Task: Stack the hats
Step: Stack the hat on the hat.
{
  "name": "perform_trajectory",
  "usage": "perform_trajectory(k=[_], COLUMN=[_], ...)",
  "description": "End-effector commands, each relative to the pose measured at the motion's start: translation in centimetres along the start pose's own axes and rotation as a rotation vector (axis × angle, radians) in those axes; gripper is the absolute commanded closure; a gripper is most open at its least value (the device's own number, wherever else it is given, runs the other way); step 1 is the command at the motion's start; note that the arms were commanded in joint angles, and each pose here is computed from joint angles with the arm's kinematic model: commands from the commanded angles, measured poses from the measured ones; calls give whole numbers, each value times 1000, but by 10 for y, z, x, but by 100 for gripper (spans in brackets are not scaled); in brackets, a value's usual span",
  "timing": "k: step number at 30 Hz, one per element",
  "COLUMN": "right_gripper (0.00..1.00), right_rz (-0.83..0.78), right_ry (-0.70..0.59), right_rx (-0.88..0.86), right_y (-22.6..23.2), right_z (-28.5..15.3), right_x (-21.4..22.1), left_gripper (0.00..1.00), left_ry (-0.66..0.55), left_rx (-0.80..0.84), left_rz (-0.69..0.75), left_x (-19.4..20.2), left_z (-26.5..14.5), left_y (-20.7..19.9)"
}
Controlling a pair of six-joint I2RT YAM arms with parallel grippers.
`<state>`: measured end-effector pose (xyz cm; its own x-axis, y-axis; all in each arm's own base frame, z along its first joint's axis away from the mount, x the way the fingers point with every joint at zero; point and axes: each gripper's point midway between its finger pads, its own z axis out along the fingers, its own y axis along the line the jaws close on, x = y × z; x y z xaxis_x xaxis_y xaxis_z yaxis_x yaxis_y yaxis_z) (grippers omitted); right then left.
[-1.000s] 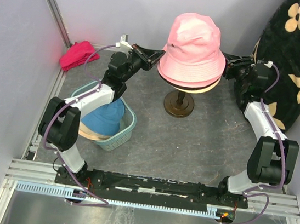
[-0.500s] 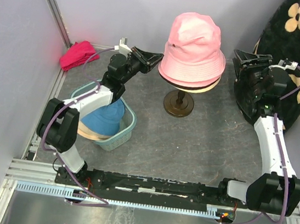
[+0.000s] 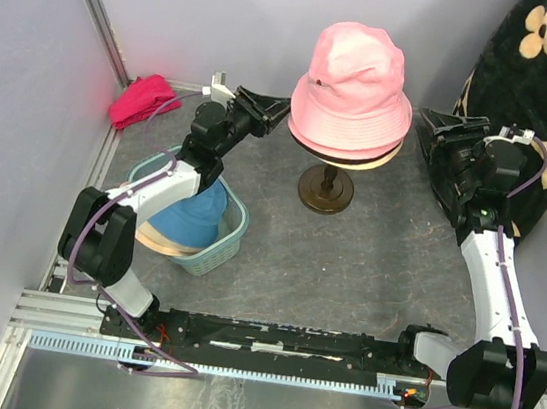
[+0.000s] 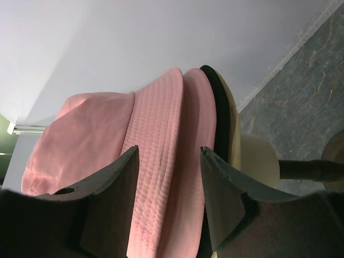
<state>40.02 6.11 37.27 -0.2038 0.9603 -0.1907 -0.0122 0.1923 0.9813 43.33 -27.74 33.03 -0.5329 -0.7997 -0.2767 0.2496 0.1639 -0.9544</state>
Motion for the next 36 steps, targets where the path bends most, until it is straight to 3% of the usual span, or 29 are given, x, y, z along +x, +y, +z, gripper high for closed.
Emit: perform_trajectory(k=[1, 11, 15, 18, 28, 36], right_gripper=[43, 43, 43, 43, 43, 43], right_rz=[20, 41, 47, 49, 71, 73], right_ry=[32, 47, 57, 63, 102, 120], right_rx=[-69, -97, -112, -116, -151, -171], right_y=[19, 25, 30, 32, 41, 45], right_z=[-11, -10, -7, -4, 10, 15], right_x=[7, 10, 11, 11, 19, 23], left_gripper=[58, 53, 64, 66, 51, 47], left_ry=[-34, -62, -83, -108, -165, -151], left_rx=[71, 76, 27, 15, 29, 122], left_rz=[26, 26, 20, 6, 23, 32], left_x=[-8, -15, -19, -24, -39, -42], left_z=[-9, -11, -14, -17, -16, -5], left_y=[-30, -37, -24, -19, -26, -41])
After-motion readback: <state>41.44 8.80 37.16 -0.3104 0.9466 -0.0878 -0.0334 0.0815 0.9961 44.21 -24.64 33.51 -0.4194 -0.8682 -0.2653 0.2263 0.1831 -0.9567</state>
